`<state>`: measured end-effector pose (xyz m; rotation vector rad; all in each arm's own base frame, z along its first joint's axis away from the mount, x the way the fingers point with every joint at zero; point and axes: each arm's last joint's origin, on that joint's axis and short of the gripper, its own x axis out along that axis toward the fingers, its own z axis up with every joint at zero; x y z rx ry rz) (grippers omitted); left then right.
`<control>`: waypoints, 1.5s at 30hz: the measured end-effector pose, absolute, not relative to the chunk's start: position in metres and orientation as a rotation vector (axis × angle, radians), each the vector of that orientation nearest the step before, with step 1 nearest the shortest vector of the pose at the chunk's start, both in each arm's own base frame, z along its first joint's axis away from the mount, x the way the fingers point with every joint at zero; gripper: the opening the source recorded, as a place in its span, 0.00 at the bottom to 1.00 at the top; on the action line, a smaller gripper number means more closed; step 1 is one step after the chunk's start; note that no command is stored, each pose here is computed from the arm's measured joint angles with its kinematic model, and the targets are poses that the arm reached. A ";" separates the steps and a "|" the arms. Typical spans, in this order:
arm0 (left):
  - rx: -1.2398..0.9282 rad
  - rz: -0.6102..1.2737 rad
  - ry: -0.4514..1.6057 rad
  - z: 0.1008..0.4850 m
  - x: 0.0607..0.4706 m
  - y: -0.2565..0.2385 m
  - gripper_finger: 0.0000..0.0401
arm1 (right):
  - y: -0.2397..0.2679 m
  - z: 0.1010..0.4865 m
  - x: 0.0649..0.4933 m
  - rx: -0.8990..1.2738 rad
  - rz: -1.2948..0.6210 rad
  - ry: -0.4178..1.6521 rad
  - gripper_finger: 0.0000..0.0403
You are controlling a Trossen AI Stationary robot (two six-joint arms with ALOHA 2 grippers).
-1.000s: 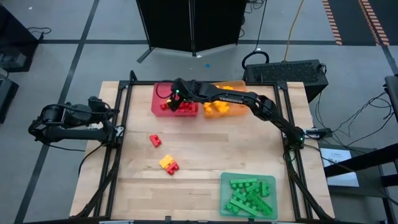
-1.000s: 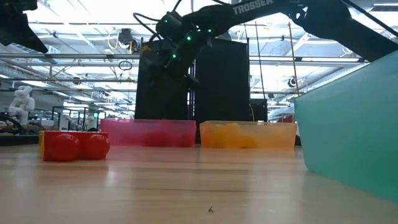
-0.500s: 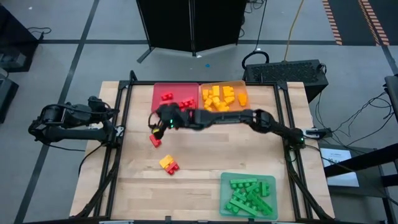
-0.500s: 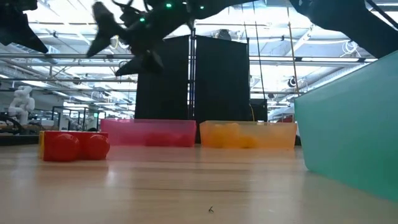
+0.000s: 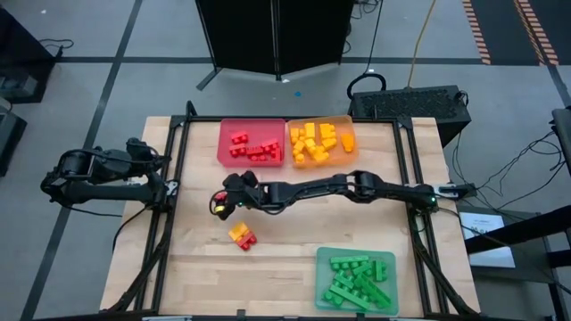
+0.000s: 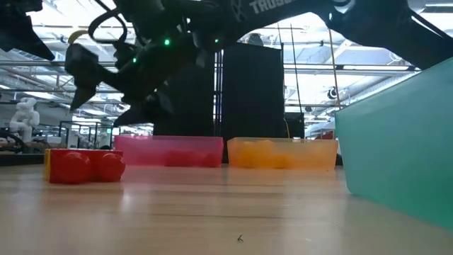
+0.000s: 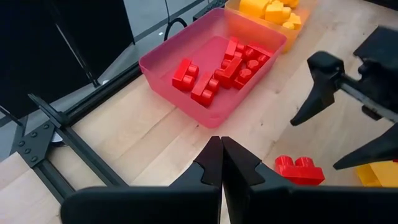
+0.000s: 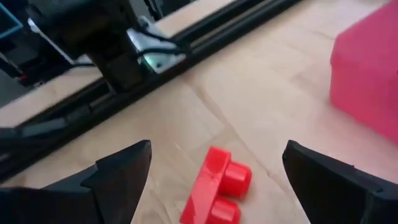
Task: Sort blocks
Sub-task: Put the red game piece into the red bin
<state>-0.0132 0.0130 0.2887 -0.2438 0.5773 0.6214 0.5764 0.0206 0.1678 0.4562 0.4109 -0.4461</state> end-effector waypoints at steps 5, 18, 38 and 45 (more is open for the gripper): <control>-0.246 0.621 0.577 0.289 -0.013 0.013 0.00 | 0.021 0.155 0.577 0.437 -0.448 0.446 0.88; -0.247 0.616 0.579 0.289 -0.013 0.013 0.00 | 0.017 0.132 0.580 0.375 -0.440 0.485 0.88; -0.254 0.620 0.575 0.289 -0.013 0.013 0.00 | 0.014 0.120 0.581 0.353 -0.375 0.536 0.84; -0.255 0.622 0.574 0.289 -0.013 0.013 0.00 | 0.016 0.109 0.579 0.365 -0.361 0.594 0.84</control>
